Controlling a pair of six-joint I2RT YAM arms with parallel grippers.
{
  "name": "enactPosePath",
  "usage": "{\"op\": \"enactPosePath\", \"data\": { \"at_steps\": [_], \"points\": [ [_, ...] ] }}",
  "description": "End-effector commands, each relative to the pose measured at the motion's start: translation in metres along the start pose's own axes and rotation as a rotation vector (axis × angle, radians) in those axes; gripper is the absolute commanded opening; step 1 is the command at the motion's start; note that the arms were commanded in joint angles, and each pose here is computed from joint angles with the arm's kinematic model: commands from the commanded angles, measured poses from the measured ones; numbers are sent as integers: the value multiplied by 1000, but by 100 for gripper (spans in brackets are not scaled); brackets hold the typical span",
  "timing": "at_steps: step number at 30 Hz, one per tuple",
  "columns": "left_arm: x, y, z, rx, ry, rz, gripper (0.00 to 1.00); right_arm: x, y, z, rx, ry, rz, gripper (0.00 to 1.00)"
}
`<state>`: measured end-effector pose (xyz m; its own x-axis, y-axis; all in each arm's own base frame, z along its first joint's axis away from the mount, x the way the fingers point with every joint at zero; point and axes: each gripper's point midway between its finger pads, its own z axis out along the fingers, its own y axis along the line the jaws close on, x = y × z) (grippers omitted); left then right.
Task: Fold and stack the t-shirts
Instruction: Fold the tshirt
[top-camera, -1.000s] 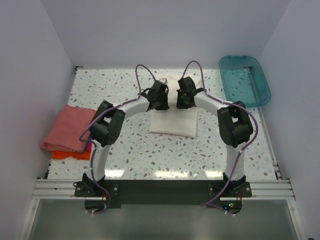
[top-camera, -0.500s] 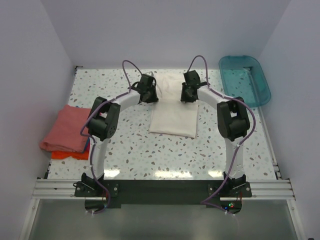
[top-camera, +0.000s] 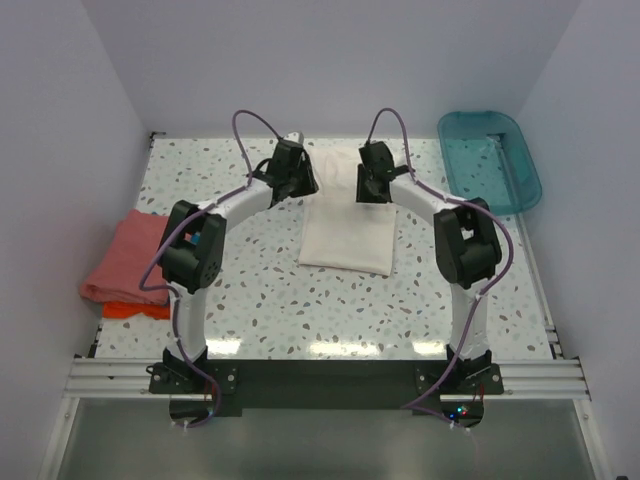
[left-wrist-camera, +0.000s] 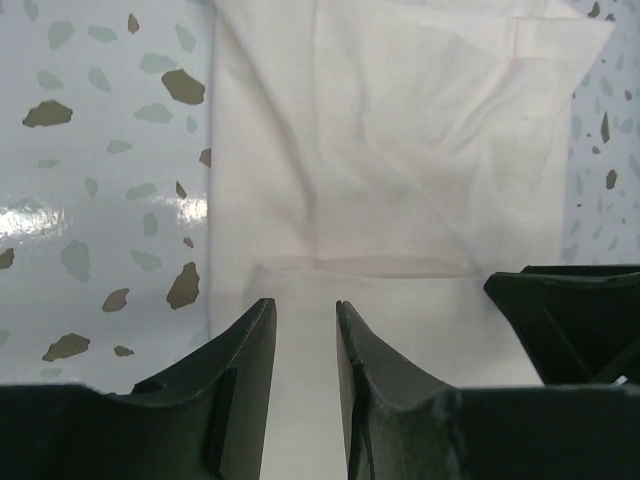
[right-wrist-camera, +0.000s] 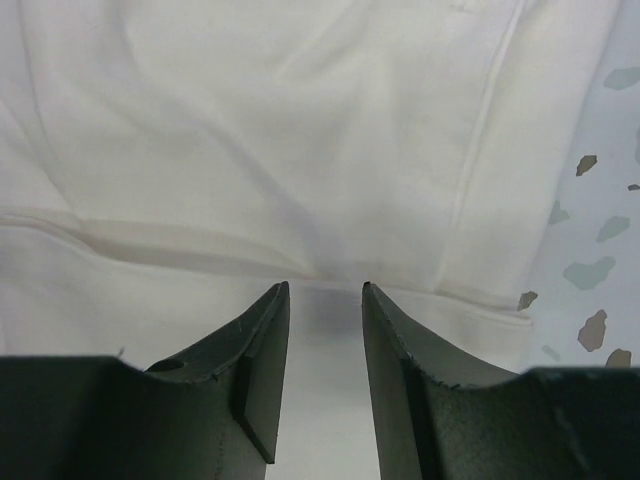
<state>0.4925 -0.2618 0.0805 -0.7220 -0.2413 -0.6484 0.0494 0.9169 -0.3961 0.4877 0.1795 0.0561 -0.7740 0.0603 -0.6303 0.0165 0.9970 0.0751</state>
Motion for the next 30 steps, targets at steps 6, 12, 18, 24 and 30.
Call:
{"op": "enactPosePath", "data": {
  "at_steps": [6,12,18,24,30],
  "points": [
    [-5,-40,-2,95,-74,53,34,-12,36,-17,-10,-94,-52,39],
    [57,-25,18,26,44,6,19,23,50,4,-37,-2,-83,38],
    [106,18,-17,-180,68,-83,1,67,58,-4,-61,65,-118,39],
    [137,49,-68,-208,79,-149,0,121,68,-40,-121,112,-134,39],
    [175,64,-115,-162,131,-183,0,159,90,-86,-254,132,-135,40]
  ]
}}
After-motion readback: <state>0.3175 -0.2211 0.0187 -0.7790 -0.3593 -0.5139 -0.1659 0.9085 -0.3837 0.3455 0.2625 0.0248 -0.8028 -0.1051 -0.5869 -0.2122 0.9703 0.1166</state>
